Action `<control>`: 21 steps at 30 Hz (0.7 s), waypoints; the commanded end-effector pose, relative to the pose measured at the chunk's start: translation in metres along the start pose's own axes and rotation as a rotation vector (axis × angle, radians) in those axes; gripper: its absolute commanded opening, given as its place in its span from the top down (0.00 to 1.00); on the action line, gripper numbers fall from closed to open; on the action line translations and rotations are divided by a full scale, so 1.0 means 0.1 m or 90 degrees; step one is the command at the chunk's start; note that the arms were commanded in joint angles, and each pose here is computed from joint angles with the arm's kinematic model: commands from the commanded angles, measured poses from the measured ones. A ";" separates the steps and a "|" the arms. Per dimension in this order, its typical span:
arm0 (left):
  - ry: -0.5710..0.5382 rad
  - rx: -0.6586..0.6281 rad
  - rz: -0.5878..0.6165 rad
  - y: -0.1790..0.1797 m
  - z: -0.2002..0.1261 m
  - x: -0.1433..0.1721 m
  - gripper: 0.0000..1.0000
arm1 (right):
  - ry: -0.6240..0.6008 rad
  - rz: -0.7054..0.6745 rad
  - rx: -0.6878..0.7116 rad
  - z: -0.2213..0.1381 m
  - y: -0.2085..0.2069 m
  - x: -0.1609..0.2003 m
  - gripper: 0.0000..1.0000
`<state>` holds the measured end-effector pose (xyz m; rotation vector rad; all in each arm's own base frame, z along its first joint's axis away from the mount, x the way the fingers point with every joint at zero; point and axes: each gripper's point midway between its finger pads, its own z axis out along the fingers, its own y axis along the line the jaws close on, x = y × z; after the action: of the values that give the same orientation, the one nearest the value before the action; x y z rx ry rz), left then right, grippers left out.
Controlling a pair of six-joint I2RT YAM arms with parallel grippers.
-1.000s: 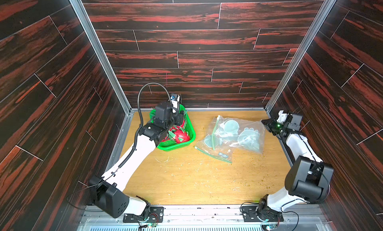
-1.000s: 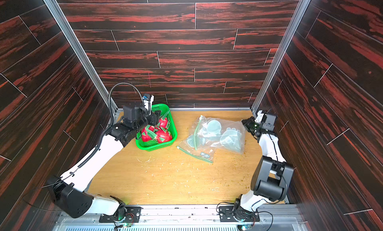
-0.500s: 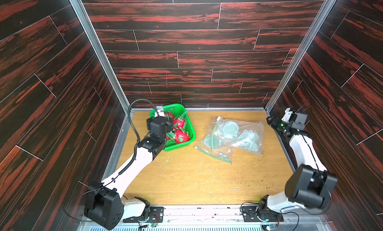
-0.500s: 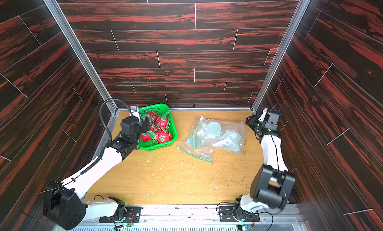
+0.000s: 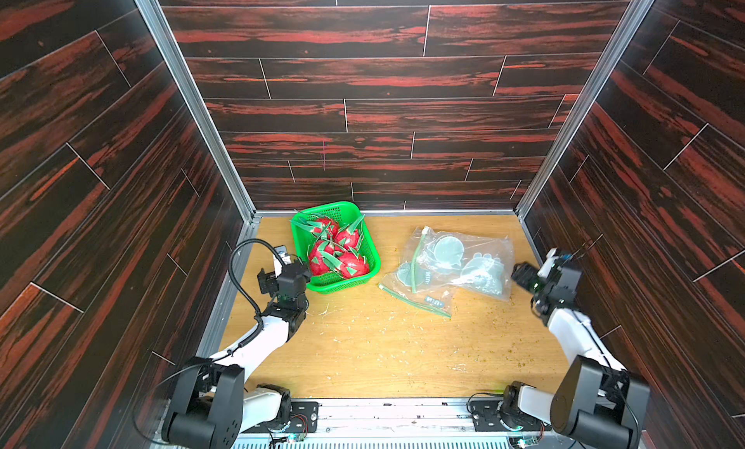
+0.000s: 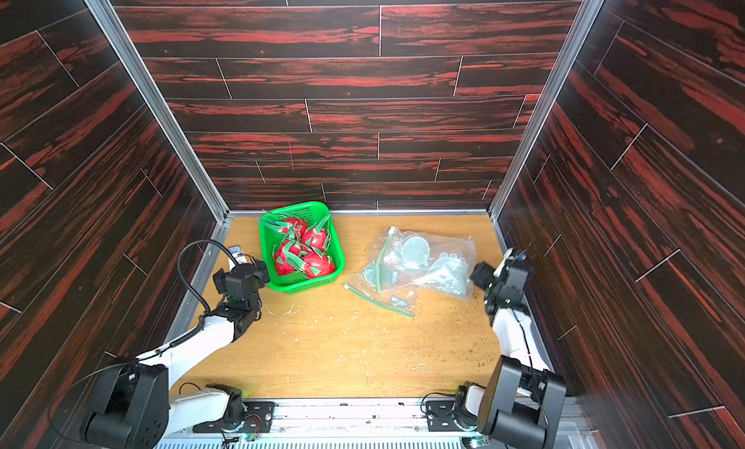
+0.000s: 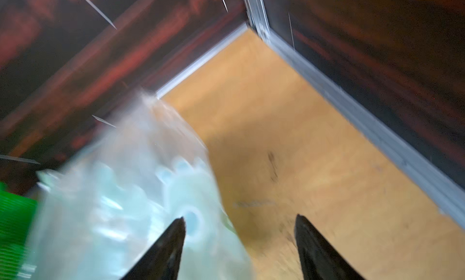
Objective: Open the zip-top bag and take out the dragon fruit
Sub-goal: Reset both arms
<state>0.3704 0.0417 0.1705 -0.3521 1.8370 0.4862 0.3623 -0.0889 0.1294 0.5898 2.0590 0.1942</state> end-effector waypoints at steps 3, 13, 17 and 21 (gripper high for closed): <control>-0.039 -0.015 -0.033 0.09 0.12 0.02 0.00 | -0.130 -0.076 -0.039 0.12 0.04 -0.17 0.26; -0.038 0.081 -0.046 0.01 0.20 0.01 0.00 | -0.164 -0.138 -0.087 0.12 0.14 0.04 0.24; 0.004 0.118 -0.047 -0.04 0.18 0.13 0.00 | -0.225 -0.153 -0.158 -0.08 0.35 0.07 0.24; 0.006 0.130 -0.060 -0.01 0.17 0.31 0.00 | -0.269 -0.166 -0.204 -0.19 0.47 0.16 0.23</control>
<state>0.3814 0.0527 0.1456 -0.3019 1.8454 0.2883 0.3543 -0.0529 0.1151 0.2440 1.7773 0.1888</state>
